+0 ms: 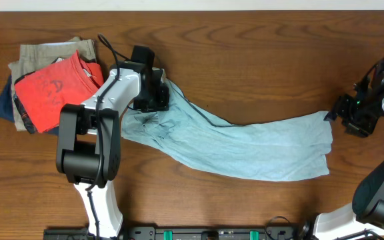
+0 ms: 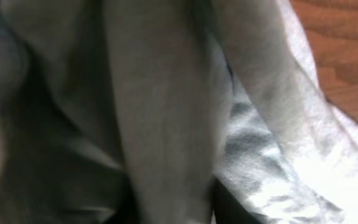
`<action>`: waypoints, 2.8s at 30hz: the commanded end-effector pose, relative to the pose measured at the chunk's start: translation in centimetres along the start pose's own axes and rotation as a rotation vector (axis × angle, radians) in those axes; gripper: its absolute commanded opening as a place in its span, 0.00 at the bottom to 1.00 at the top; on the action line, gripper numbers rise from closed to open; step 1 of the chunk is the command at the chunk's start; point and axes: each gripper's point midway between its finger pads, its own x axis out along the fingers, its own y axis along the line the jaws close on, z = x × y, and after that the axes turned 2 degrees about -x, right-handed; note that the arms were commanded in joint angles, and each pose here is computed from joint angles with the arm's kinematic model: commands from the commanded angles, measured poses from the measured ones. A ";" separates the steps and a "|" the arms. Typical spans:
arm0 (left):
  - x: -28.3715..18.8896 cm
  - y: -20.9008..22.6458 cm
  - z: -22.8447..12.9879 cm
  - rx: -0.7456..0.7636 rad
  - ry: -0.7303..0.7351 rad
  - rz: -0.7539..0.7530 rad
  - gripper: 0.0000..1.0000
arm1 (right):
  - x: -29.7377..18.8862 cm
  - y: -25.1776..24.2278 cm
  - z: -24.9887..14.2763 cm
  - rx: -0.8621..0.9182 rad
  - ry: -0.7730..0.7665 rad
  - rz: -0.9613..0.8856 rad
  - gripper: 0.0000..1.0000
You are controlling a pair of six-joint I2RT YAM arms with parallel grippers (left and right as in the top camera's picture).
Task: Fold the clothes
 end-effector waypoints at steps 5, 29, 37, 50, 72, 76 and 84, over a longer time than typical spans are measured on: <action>-1.4 -0.5 -0.4 -0.002 0.011 0.000 0.06 | -0.1 -0.4 -0.3 -0.001 0.005 -0.032 0.64; -15.7 -2.4 -6.7 -0.010 -0.042 0.008 0.06 | 4.2 -3.2 -7.4 0.049 0.239 -0.132 0.65; -15.7 -2.4 -6.7 -0.010 -0.041 0.008 0.06 | 5.5 -1.4 -6.3 0.041 0.185 -0.017 0.58; -15.7 -2.4 -6.7 -0.010 -0.043 0.008 0.06 | 8.8 -0.4 -6.2 0.055 0.126 0.080 0.49; -15.7 -2.4 -6.7 -0.010 -0.042 0.008 0.06 | 8.2 0.1 -3.9 0.058 0.050 0.092 0.13; -15.7 -2.4 -6.7 -0.010 -0.042 0.008 0.06 | 8.2 0.1 -3.9 0.058 0.050 0.092 0.01; -15.7 -2.4 -6.7 -0.010 -0.043 0.008 0.08 | 7.6 0.9 -3.5 0.046 0.042 0.137 0.01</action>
